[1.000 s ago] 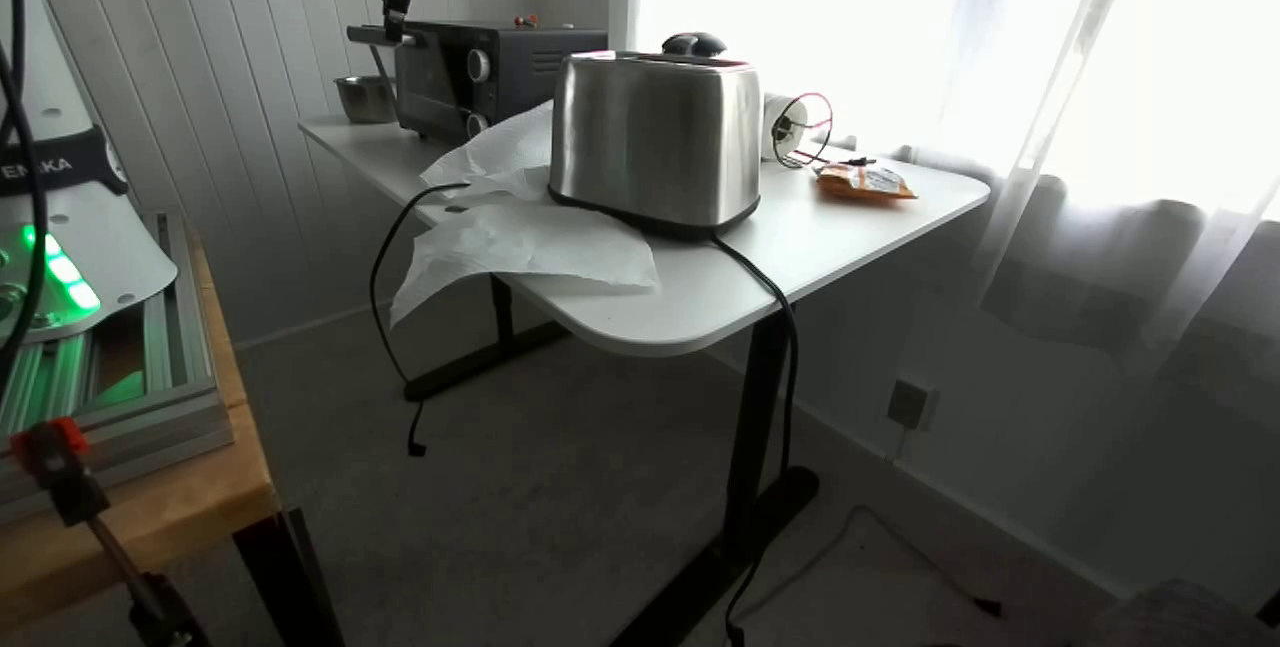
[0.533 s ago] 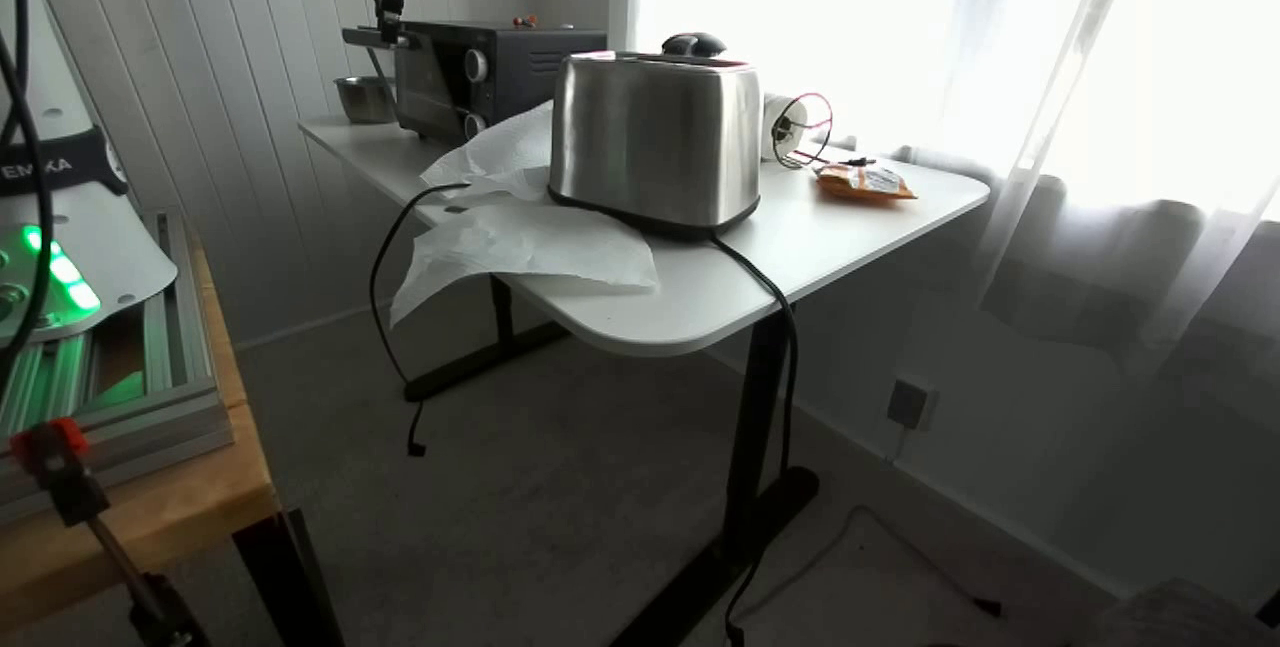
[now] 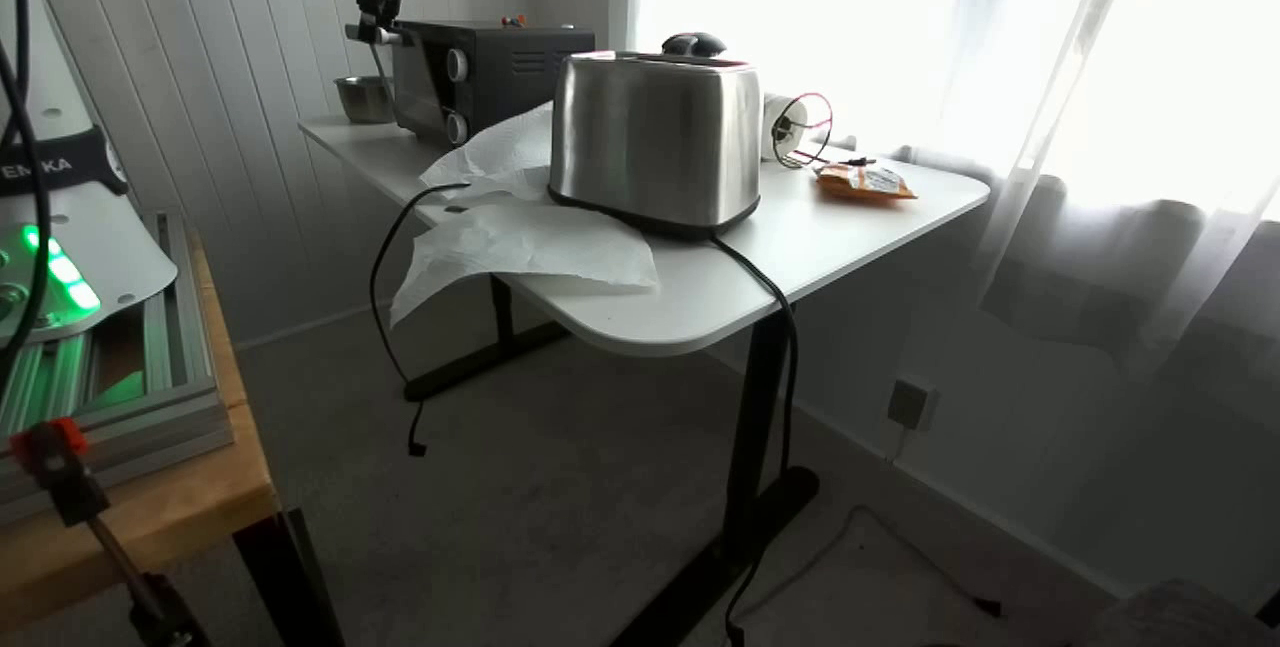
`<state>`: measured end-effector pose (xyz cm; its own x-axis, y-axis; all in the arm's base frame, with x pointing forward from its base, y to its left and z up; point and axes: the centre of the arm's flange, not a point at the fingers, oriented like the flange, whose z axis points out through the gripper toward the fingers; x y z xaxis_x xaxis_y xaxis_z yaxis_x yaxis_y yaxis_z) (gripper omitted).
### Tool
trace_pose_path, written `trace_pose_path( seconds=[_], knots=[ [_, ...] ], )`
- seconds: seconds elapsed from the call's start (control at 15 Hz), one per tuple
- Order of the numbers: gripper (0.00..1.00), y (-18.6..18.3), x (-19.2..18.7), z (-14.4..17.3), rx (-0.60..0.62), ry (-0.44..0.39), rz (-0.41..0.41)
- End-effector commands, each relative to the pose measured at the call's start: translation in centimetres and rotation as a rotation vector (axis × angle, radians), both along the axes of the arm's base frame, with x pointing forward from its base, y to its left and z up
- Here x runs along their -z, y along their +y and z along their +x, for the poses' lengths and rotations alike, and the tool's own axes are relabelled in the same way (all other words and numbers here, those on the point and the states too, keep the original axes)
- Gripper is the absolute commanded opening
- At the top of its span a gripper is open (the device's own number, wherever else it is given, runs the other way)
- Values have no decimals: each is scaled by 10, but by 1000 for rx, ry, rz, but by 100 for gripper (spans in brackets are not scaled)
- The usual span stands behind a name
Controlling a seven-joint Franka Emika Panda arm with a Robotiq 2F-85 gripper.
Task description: Open the oven door
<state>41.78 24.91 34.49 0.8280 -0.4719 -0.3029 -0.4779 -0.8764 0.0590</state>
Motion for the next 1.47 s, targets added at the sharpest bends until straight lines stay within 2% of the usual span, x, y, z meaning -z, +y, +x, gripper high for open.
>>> trace_pose_path(
  seconds=[0.0, 0.2, 0.33, 0.47, 0.73, 1.0, 1.2, 1.4],
  knots=[
    [100, 7, -3, -20, 146, 47, 24],
    [100, 8, -5, -21, 233, 93, 48],
    [100, 8, -4, -22, 282, 144, 36],
    [100, 10, -2, -24, 366, 187, -53],
    [100, 16, 1, -35, 508, 268, -155],
    [100, 16, 10, -50, 601, 385, -306],
    [100, 13, 9, -56, 605, 417, -331],
    [100, 12, 6, -61, 566, 444, -319]
  ],
)
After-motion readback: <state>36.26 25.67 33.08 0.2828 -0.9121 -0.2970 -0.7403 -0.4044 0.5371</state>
